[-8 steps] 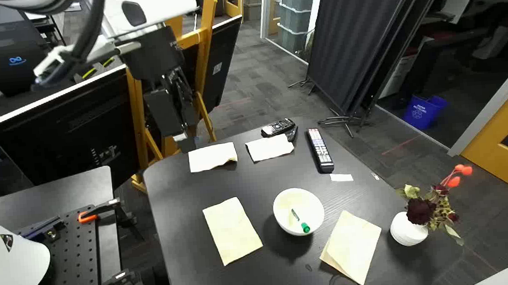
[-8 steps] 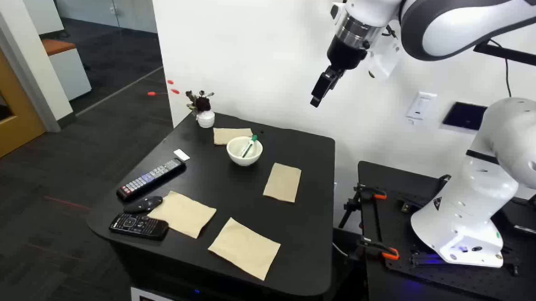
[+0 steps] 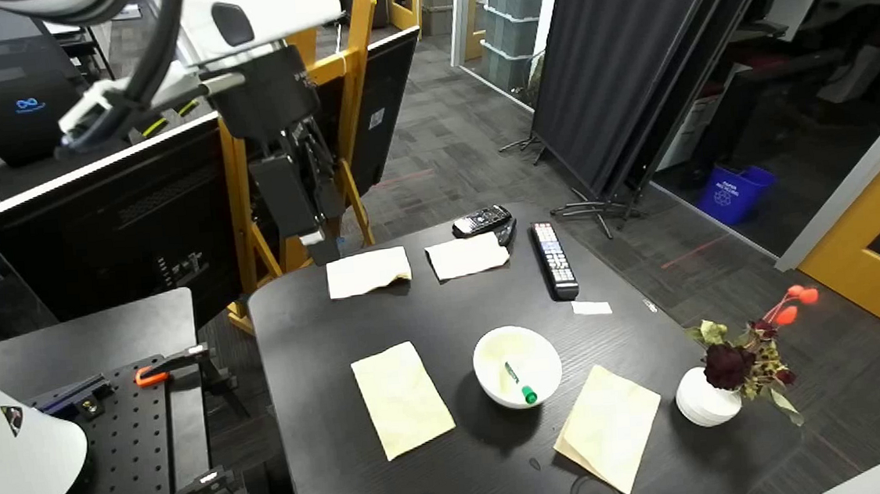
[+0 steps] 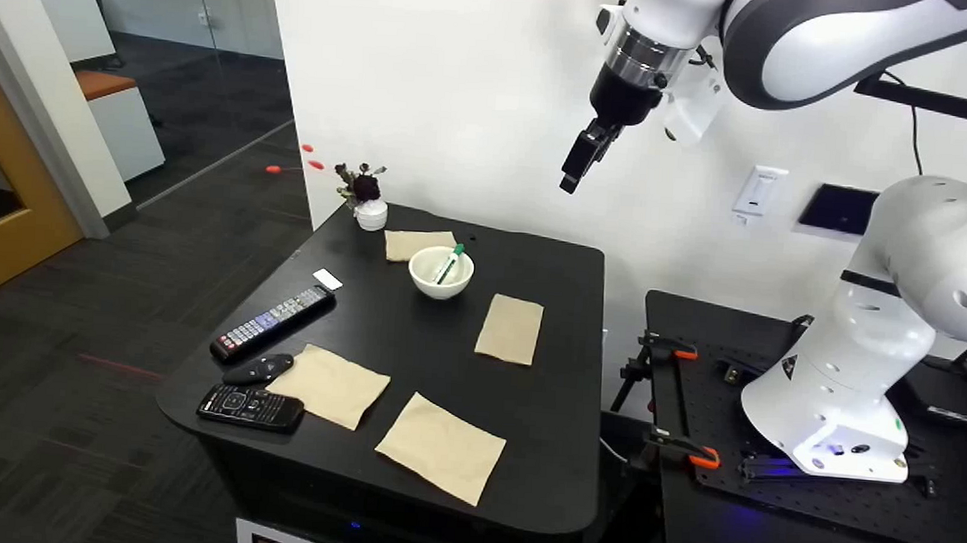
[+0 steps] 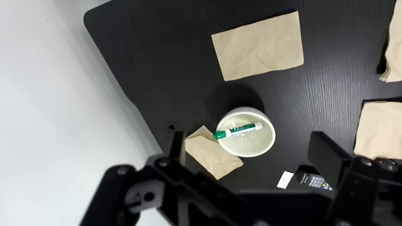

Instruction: Take the green marker out of the white bowl

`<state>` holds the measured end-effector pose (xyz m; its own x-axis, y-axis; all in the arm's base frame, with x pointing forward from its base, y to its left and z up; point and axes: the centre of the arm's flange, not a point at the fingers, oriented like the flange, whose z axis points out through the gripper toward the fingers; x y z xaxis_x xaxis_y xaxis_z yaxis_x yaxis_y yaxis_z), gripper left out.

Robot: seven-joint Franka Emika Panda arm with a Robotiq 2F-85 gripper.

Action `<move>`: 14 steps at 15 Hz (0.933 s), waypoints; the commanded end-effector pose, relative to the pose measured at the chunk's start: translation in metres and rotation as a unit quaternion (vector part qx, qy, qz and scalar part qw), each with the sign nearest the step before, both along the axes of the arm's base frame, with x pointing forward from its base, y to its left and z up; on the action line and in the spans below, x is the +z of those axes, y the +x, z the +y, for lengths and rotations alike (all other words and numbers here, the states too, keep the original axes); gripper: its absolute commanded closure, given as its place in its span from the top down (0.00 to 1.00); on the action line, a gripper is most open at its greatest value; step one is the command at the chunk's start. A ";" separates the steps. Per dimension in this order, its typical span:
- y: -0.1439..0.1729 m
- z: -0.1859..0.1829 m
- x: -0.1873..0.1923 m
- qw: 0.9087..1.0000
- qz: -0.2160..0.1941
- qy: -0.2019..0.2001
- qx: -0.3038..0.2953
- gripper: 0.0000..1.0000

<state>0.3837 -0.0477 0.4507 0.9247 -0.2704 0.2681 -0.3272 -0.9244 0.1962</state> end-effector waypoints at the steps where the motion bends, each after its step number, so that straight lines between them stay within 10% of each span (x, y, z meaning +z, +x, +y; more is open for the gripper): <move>1: 0.022 -0.002 -0.004 1.000 -0.010 -0.001 -0.024 1.00; 14: 0.124 -0.020 -0.089 0.960 -0.043 0.024 -0.277 1.00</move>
<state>0.4780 -0.0685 0.3778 0.6921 -0.6645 0.2819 -0.7171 -0.6777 0.1631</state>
